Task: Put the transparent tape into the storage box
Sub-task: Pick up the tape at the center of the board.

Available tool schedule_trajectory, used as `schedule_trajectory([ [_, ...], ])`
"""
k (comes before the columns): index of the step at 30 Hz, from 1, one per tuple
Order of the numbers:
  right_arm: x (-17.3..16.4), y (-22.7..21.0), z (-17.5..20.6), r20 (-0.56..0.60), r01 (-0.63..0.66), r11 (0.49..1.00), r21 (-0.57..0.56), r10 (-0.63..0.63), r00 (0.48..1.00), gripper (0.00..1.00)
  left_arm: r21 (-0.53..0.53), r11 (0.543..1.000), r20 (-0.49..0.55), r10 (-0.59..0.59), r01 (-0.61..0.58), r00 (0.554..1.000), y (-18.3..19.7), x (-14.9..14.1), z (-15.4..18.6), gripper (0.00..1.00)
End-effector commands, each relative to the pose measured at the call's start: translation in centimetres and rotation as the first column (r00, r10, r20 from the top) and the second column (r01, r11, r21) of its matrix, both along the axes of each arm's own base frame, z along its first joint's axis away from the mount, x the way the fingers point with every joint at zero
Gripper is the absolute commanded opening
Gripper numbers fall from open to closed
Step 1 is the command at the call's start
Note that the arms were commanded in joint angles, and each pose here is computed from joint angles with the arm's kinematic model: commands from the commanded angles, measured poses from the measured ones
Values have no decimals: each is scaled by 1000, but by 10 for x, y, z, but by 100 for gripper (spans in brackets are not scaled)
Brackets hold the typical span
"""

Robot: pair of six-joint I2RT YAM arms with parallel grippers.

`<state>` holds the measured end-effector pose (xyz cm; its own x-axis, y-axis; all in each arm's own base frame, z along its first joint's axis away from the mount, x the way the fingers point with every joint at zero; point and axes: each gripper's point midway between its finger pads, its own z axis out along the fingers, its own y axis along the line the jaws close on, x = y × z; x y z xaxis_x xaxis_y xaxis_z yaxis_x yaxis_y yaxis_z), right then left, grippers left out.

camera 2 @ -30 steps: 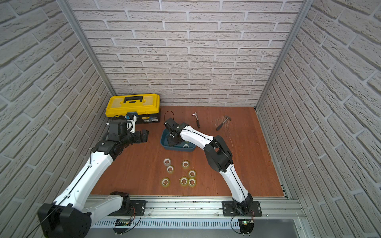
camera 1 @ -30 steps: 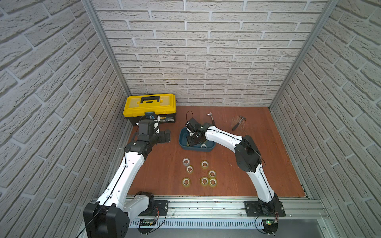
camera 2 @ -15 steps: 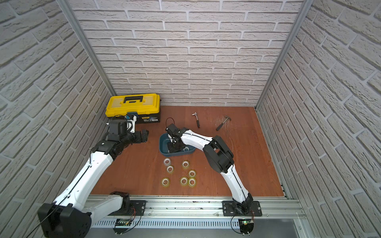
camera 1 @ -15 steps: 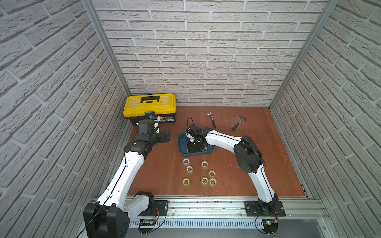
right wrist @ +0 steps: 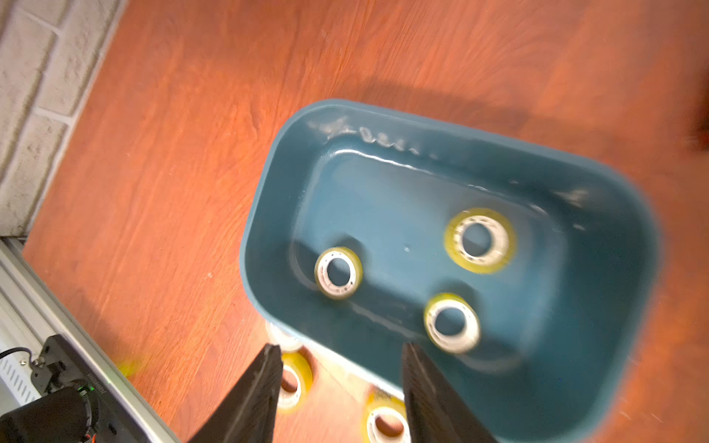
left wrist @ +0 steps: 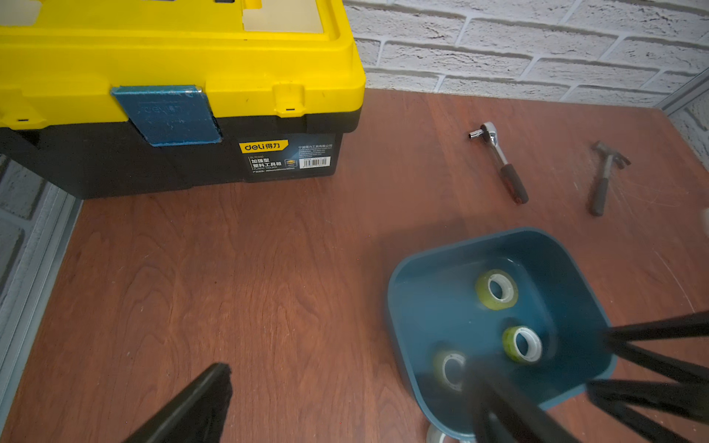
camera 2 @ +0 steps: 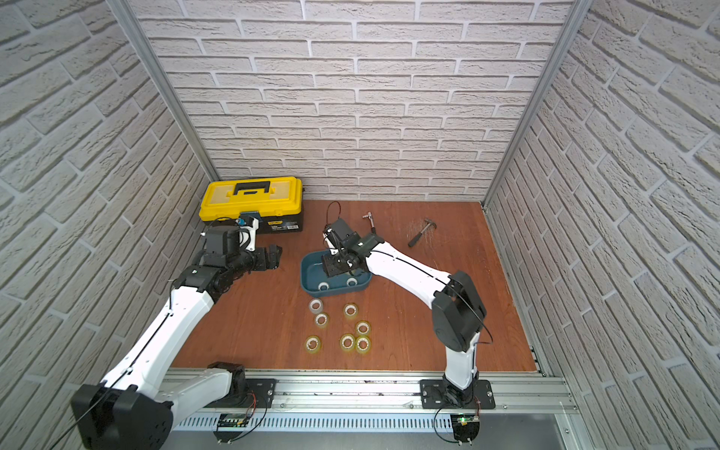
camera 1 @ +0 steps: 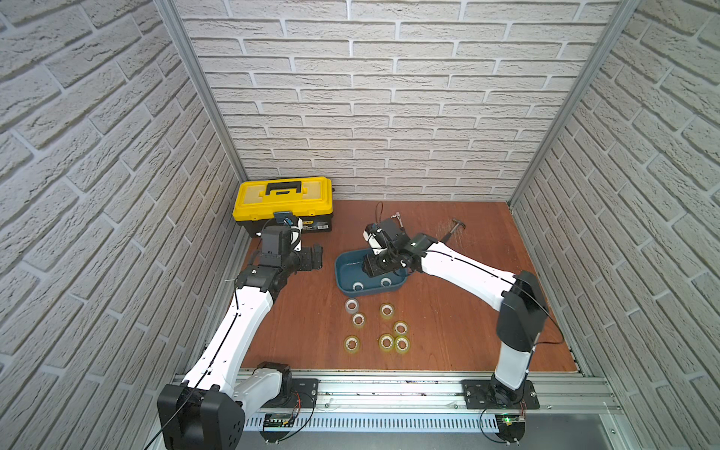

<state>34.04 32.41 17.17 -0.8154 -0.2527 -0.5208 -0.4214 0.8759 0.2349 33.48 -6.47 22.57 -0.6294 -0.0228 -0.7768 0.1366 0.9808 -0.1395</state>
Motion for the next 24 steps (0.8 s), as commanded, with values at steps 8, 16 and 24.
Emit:
schedule_trajectory([
  [8, -72, -74, -10, 36, 71, 997, 6, -71, 997, 49, 13, 998, 19, -67, 67, 998, -17, 4, 6, 98],
  [16, -126, -119, -70, -63, 118, 993, -14, -119, 991, 43, 41, 998, 16, -49, 48, 999, -12, 4, 4, 98],
  [24, -134, -117, -98, -122, 156, 988, 11, -153, 981, 35, 49, 995, 23, -89, 88, 996, -21, 3, 4, 98],
])
